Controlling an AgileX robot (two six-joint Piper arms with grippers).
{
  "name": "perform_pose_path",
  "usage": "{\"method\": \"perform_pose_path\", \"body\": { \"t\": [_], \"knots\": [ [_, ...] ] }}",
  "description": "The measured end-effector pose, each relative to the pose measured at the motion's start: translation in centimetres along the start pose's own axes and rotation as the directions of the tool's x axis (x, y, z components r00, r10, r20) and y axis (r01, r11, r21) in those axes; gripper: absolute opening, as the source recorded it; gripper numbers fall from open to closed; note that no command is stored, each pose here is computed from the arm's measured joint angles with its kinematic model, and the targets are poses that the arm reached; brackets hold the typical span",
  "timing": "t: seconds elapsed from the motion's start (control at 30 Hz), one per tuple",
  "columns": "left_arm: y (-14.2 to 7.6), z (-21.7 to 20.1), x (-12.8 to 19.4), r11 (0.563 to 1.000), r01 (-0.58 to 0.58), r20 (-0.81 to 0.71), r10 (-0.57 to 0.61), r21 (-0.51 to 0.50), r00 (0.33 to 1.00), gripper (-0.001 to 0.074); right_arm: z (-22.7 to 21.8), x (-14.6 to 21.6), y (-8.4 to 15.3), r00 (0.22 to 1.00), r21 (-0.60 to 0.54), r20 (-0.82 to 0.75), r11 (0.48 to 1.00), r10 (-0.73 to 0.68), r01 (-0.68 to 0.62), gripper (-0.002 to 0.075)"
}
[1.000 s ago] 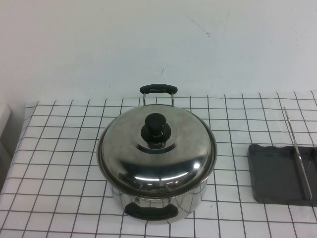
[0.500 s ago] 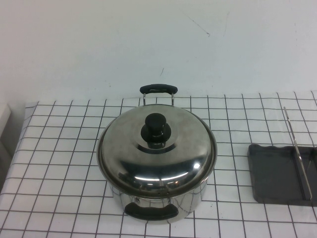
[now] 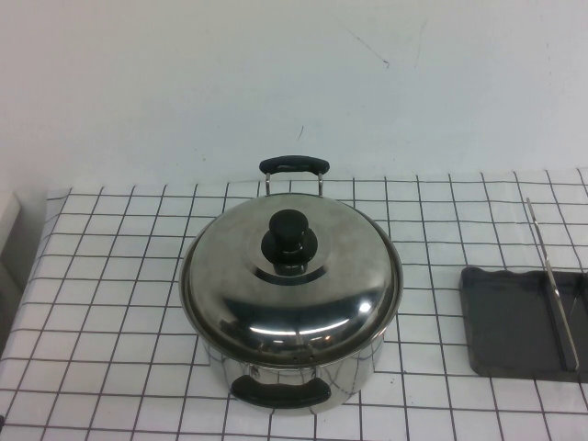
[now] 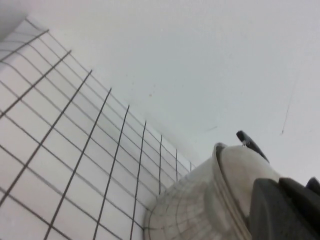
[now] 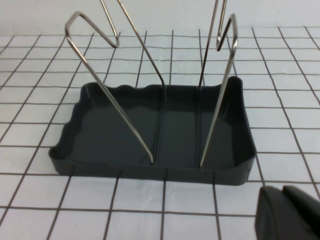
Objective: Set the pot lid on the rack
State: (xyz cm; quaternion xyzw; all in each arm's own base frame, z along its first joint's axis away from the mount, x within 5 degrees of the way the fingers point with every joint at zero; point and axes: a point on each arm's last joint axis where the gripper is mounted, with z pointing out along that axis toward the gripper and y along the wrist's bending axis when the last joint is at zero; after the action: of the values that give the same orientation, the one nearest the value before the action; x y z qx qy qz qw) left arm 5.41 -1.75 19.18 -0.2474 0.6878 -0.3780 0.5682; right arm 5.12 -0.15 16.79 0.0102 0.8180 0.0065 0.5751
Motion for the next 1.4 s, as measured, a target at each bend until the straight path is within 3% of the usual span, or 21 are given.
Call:
{"method": "perform_pose_path", "body": {
  "t": [0.13,0.23,0.4,0.57,0.73,0.8,0.9,1.07,1.13,1.4],
  "knots": [
    [-0.1,0.0,-0.5,1.0,-0.02,0.057,0.019,0.014,0.998,-0.0003,0.0,0.0,0.0,1.0,0.0,0.0,1.0,0.0,0.0,-0.0003],
    [-1.0,-0.2,-0.7,0.985,-0.173,0.009,0.173,0.015,0.985,-0.0003,0.0,0.0,0.0,1.0,0.0,0.0,1.0,0.0,0.0,-0.0003],
    [-6.1,-0.1,-3.7,0.88,-0.472,-0.091,0.475,0.049,0.876,-0.0003,0.0,0.0,0.0,1.0,0.0,0.0,1.0,0.0,0.0,-0.0003],
    [-9.1,2.2,-5.8,0.779,-0.621,-0.146,0.627,0.09,0.765,-0.0003,0.0,0.0,0.0,1.0,0.0,0.0,1.0,0.0,0.0,-0.0003],
    [-10.5,5.3,-7.8,0.696,-0.717,-0.214,0.708,0.047,0.673,0.0008,0.0,0.0,0.0,1.0,0.0,0.0,1.0,0.0,0.0,-0.0003],
    [-11.0,6.7,-8.1,0.689,-0.724,-0.208,0.714,0.036,0.669,0.0047,0.0,0.0,0.0,1.0,0.0,0.0,1.0,0.0,0.0,-0.0003],
    [-12.4,8.5,-7.1,0.683,-0.721,-0.145,0.73,0.117,0.668,0.0153,0.0,0.0,0.0,1.0,0.0,0.0,1.0,0.0,0.0,-0.0003],
    [-15.4,11.7,-3.5,0.575,-0.733,-0.009,0.789,0.363,0.614,0.0385,0.0,0.0,0.0,1.0,0.0,0.0,1.0,0.0,0.0,-0.0003],
    [-15.6,13.4,-1.8,0.56,-0.719,-0.018,0.793,0.412,0.608,0.0452,0.0,0.0,0.0,1.0,0.0,0.0,1.0,0.0,0.0,-0.0003],
    [-14.4,19.7,2.9,0.589,-0.664,-0.115,0.781,0.46,0.614,0.0518,0.0,0.0,0.0,1.0,0.0,0.0,1.0,0.0,0.0,-0.0003]
  ]
}}
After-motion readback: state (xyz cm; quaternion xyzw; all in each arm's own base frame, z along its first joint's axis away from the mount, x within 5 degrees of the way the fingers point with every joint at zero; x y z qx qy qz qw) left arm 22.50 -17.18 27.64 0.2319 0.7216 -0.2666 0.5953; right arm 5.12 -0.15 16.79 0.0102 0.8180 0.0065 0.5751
